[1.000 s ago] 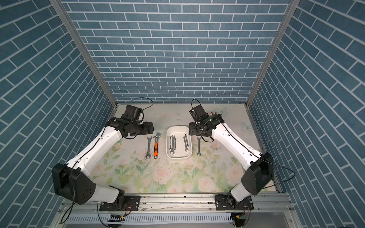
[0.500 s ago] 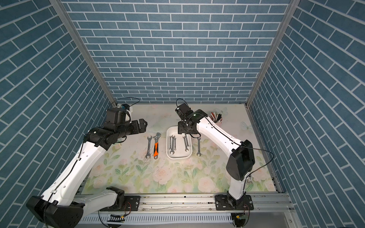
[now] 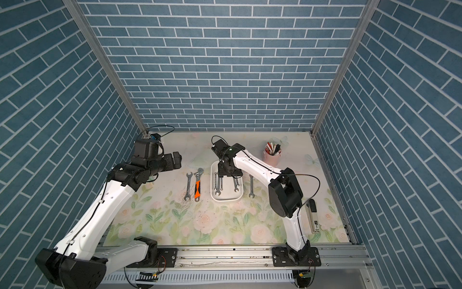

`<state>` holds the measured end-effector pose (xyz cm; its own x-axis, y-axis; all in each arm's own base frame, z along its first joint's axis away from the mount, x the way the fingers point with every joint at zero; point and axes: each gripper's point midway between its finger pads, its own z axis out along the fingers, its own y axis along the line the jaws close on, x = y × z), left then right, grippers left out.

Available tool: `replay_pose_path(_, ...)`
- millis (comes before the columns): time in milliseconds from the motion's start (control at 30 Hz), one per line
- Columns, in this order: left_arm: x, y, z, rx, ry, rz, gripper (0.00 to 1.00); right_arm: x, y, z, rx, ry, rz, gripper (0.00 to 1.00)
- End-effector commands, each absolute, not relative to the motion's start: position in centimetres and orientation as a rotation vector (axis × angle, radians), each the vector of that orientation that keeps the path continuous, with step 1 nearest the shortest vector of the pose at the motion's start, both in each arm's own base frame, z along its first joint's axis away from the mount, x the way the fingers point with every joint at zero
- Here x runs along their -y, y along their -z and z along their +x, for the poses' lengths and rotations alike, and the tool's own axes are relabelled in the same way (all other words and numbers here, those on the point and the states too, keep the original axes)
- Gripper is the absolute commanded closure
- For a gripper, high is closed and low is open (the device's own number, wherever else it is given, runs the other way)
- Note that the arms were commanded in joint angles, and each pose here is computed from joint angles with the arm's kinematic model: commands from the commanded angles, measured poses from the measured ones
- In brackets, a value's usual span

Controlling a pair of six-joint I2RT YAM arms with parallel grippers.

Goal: Take out the wrench from the storage box
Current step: Pick up the wrench from the storage box.

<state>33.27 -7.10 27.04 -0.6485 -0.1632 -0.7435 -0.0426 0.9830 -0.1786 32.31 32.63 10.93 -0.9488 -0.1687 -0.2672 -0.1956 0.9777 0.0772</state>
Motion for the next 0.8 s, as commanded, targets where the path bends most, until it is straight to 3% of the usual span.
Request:
replay_pose_path(0, 6.5, -27.1, 33.7, -2.258, 0.153, -0.145, 0.0, -33.4, -9.9, 32.5, -2.885, -0.151, -0.248, 0.33)
replay_pose_path(467, 7.7, -24.5, 33.8, -2.318, 0.228, -0.151, 0.0, -35.7, -5.8, 32.7, -2.954, -0.177, -0.264, 0.38)
replay_pose_path(767, 7.6, -24.6, 33.5, -2.32, 0.224, -0.154, 0.0, -35.7, -4.5, 32.7, -2.984, -0.114, -0.263, 0.49)
